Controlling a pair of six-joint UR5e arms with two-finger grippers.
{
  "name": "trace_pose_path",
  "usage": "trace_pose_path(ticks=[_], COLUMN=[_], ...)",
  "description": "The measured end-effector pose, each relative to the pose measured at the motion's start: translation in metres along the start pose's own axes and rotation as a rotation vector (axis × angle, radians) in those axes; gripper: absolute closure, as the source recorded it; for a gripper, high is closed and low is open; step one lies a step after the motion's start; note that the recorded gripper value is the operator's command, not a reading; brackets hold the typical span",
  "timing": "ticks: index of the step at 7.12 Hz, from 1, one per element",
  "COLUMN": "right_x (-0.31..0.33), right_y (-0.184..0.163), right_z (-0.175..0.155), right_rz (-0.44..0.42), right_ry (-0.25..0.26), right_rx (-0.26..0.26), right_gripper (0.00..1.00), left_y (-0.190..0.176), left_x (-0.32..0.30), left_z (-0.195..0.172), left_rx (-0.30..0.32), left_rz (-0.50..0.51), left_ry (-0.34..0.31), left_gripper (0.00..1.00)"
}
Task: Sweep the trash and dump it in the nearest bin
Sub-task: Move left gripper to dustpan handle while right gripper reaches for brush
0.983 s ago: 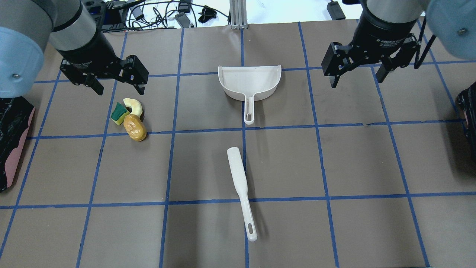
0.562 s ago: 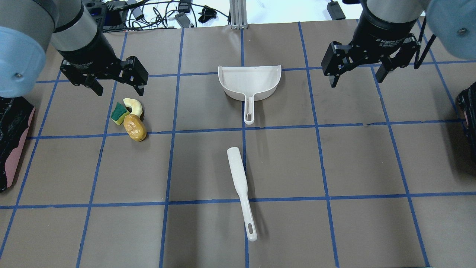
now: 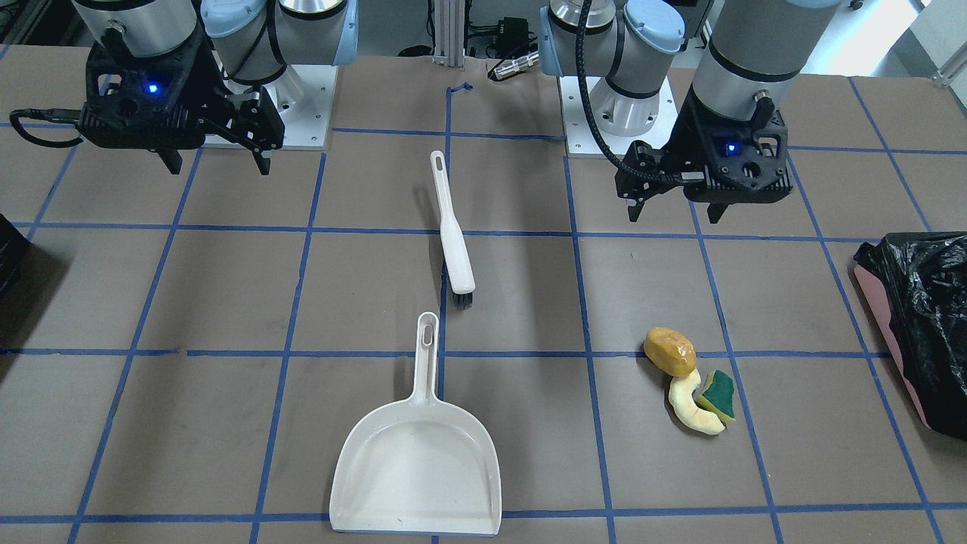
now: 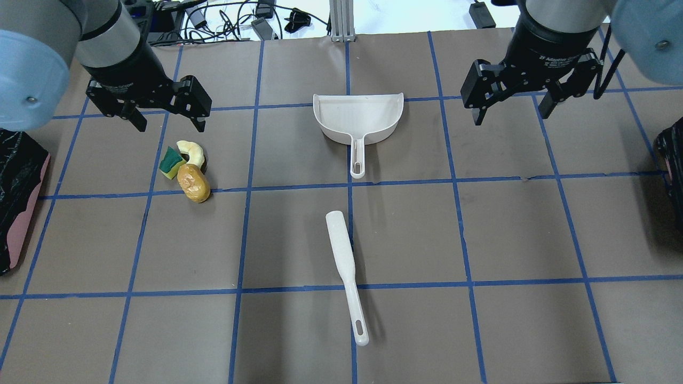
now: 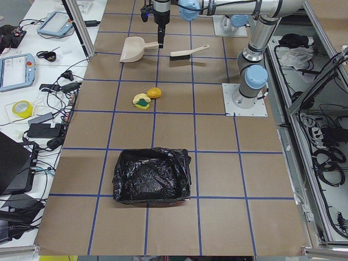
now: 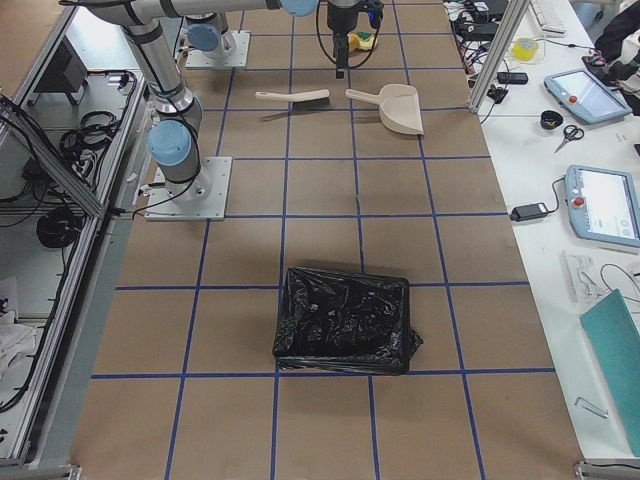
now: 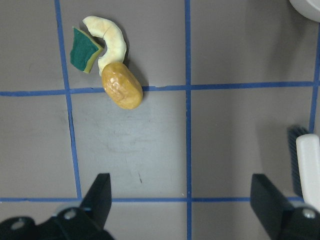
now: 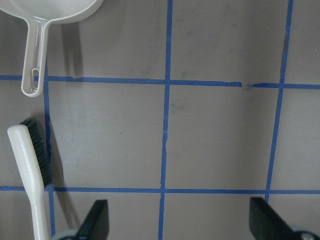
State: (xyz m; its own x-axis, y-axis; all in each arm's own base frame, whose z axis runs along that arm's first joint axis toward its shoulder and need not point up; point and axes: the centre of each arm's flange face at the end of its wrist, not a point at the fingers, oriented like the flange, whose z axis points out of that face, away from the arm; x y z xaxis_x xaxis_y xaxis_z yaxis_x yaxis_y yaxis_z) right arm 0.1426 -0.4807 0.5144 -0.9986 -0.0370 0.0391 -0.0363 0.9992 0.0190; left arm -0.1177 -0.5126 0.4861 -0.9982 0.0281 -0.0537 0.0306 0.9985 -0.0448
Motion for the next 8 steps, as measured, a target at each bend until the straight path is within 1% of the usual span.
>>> trace_pose_path(ticks=[2,4,5,6,8], right_x=[0.001,-0.001,-0.003,-0.006,-0.023], right_y=[-0.003,-0.004,0.0,0.007,0.032], right_z=[0.007,0.028,0.031,0.029,0.021], right_rz=[0.001,-0.012,-0.013,-0.013,-0.027], right_ry=[0.001,-0.01,-0.013,-0.019,-0.048], right_rx=[-0.018,-0.058,-0.067,-0.069,-0.085], right_gripper=[0.0,0.0,0.0,0.0,0.0], left_y=[-0.04,-0.085,-0.104,-0.118,-0.138], left_x=[-0.003,0.002,0.009,0.024,0.062], left_z=[-0.008,-0.01,-0.01,-0.004,0.02], left_rx=[0.029,0.062,0.074,0.083,0.097], left_rz=[0.0,0.0,-0.005,-0.013,-0.03], left_ry=[-0.013,0.007,0.016,0.022,0.033], left_gripper=[0.0,0.0,0.0,0.0,0.0])
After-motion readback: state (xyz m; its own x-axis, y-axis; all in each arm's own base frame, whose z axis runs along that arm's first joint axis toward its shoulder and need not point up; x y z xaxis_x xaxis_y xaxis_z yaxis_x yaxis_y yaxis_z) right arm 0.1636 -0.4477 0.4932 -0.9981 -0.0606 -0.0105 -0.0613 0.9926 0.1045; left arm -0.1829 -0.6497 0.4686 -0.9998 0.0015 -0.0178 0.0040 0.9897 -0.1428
